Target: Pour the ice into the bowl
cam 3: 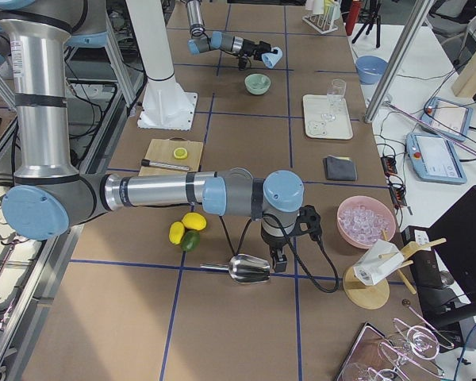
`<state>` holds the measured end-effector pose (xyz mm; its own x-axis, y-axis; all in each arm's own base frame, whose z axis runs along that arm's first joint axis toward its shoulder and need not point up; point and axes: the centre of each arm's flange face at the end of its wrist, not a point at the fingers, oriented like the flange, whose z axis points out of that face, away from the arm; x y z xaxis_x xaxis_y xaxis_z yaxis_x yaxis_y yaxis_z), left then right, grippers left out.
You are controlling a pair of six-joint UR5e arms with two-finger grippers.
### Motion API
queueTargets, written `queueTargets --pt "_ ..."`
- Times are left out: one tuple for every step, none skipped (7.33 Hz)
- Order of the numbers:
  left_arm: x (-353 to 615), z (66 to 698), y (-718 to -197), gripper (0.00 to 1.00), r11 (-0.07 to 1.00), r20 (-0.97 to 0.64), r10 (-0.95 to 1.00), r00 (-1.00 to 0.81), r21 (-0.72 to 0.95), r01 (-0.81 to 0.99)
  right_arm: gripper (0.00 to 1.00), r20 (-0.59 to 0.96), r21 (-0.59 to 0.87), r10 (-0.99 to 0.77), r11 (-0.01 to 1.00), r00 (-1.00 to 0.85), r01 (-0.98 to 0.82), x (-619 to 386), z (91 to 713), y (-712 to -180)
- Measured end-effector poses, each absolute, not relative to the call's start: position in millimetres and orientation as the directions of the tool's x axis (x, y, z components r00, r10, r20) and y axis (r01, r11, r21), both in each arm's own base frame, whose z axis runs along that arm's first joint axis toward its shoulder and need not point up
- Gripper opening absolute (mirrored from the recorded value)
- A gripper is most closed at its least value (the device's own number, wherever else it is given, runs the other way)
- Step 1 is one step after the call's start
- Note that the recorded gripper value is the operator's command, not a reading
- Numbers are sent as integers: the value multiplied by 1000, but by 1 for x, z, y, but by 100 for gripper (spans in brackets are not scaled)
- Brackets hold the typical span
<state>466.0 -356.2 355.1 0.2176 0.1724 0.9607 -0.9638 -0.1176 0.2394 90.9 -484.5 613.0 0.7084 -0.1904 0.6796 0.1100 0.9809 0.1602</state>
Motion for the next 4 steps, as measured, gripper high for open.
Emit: queueTargets --pt "469 355 -351 0 -124 966 167 197 219 -968 100 680 159 -188 981 709 108 92 614 -484" --pt "472 354 -346 0 -127 968 163 189 210 -969 100 680 157 -186 982 709 107 92 615 -483" --pt "473 354 -343 0 -129 970 161 185 206 -970 100 680 158 -186 982 709 106 93 615 -482" --pt "474 354 -341 0 -130 970 160 182 204 -970 100 680 158 -186 982 709 106 94 615 -482"
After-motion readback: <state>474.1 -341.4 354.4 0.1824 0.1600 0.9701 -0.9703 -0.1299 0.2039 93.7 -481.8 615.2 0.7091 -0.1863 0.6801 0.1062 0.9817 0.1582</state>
